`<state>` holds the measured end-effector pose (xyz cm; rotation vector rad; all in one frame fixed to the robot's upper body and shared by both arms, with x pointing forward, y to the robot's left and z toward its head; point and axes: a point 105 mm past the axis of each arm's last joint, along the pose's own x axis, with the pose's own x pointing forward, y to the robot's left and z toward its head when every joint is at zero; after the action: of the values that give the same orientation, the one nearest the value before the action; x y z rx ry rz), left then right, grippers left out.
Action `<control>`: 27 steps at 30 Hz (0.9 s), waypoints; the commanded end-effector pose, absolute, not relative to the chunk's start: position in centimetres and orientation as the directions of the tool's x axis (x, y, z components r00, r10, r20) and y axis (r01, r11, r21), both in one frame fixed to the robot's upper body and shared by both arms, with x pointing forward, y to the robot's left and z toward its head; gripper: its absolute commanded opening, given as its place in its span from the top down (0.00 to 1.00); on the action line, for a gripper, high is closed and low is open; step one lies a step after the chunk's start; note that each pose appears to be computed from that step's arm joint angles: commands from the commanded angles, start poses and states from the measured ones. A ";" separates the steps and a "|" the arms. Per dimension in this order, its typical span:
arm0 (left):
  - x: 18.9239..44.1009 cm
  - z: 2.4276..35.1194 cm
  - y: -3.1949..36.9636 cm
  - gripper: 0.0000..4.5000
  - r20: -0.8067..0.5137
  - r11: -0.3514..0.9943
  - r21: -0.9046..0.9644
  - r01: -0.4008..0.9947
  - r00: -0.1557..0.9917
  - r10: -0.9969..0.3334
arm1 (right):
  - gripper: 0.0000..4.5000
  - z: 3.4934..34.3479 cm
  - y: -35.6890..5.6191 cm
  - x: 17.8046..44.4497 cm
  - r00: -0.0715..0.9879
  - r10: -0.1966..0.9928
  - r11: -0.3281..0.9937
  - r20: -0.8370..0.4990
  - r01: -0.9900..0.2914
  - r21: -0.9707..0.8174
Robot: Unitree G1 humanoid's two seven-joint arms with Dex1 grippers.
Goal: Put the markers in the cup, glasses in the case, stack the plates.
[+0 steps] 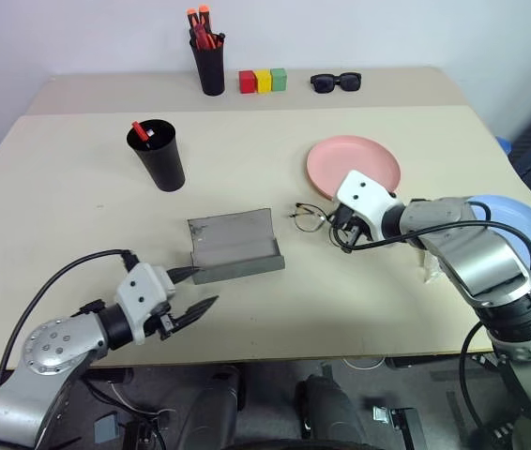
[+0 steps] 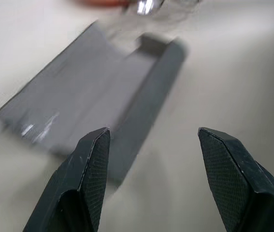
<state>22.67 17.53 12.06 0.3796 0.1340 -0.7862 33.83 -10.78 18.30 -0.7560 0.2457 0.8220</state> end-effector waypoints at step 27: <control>21.6 14.0 21.0 0.35 -0.193 0.782 0.263 0.565 0.825 -0.531 | 0.99 16.2 0.6 31.0 0.388 0.750 0.007 -0.535 -0.815 -0.580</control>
<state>21.60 21.75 13.18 0.3140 0.1390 -0.5659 31.47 0.35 14.93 -0.9566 0.1376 1.2246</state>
